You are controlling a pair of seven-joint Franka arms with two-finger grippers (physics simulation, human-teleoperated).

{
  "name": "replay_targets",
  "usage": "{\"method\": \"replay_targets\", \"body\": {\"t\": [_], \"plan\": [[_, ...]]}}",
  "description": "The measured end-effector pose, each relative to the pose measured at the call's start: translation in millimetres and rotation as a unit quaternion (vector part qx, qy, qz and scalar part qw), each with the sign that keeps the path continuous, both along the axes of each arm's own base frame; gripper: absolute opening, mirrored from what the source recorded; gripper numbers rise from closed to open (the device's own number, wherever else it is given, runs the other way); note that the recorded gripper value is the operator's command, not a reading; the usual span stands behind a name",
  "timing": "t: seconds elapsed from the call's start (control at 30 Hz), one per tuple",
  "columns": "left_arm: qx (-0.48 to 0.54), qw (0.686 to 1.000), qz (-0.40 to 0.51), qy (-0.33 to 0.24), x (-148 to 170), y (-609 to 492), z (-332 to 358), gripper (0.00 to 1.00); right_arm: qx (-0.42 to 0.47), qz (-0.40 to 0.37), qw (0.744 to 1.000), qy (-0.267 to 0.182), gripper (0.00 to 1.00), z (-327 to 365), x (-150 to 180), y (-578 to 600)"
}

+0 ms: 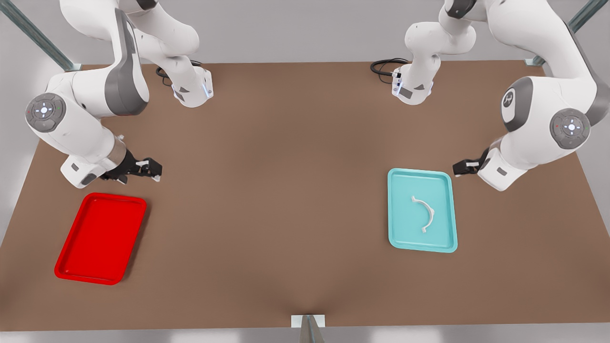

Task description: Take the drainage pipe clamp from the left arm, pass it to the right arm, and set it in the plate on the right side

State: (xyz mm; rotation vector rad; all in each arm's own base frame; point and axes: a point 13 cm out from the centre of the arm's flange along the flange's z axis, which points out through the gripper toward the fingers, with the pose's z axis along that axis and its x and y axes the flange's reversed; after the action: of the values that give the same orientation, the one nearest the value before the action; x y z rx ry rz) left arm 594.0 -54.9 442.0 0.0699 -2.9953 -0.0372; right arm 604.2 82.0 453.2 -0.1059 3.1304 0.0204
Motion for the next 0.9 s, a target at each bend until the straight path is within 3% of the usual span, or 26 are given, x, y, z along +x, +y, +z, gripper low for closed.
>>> {"method": "replay_targets", "body": {"t": [0.1,0.23,0.43,0.67,0.9], "plan": [[0.000,1.000,-0.005,0.004,3,0,-17,1.00,0.001,-0.003,1.000,-0.008,1.00,2,4,1],[0.013,0.997,0.063,0.042,-17,-1,-136,1.00,0.002,-0.006,1.000,-0.014,1.00,3,6,1],[0.024,0.975,0.222,-0.009,-19,11,-281,1.00,0.003,-0.009,1.000,-0.018,1.00,4,8,2],[0.008,0.934,0.345,-0.087,7,18,-315,1.00,0.003,-0.012,1.000,-0.019,1.00,4,9,2],[-0.005,0.934,0.337,-0.117,26,12,-323,1.00,0.003,-0.014,1.000,-0.019,1.00,4,9,2]]}}
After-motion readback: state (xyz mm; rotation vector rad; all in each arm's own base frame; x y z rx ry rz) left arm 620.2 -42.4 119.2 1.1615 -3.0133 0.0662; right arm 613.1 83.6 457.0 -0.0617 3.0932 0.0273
